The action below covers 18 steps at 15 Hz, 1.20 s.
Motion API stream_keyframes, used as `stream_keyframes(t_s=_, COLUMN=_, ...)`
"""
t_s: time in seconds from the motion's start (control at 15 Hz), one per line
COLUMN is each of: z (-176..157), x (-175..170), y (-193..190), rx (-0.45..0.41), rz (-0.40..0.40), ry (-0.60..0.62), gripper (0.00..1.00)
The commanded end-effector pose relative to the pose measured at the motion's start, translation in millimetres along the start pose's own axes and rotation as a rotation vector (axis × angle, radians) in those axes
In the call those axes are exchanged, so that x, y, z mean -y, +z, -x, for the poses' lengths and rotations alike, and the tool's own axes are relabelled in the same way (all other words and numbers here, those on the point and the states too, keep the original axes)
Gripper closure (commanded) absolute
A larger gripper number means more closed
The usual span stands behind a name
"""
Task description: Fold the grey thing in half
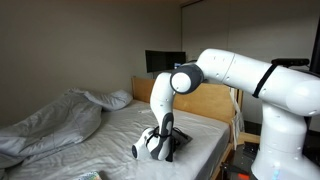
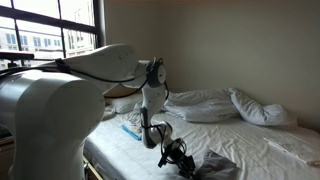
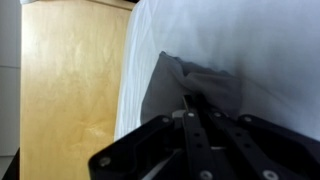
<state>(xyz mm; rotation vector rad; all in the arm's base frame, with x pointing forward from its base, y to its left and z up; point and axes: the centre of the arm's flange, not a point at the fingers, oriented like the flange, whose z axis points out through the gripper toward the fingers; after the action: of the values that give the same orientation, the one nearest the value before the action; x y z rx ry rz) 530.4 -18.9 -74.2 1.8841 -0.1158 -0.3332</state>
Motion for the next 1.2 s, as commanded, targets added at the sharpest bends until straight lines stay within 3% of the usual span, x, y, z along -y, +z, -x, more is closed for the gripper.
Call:
stream_keyframes(t_s=0.0, z=20, x=-40, y=82, rx=0.044, rz=0.031, ry=-0.020, gripper=0.91)
stream_keyframes(t_s=0.2, z=8, x=-46, y=97, rx=0.055, rz=0.082, ry=-0.016, gripper=0.91)
stream_keyframes(t_s=0.67, z=1, x=-51, y=107, rx=0.001, rz=0.079, ry=0.003, gripper=0.91)
stream_keyframes(t_s=1.13, z=15, x=-98, y=27, rx=-0.207, rz=-0.184, ry=0.006, gripper=0.91)
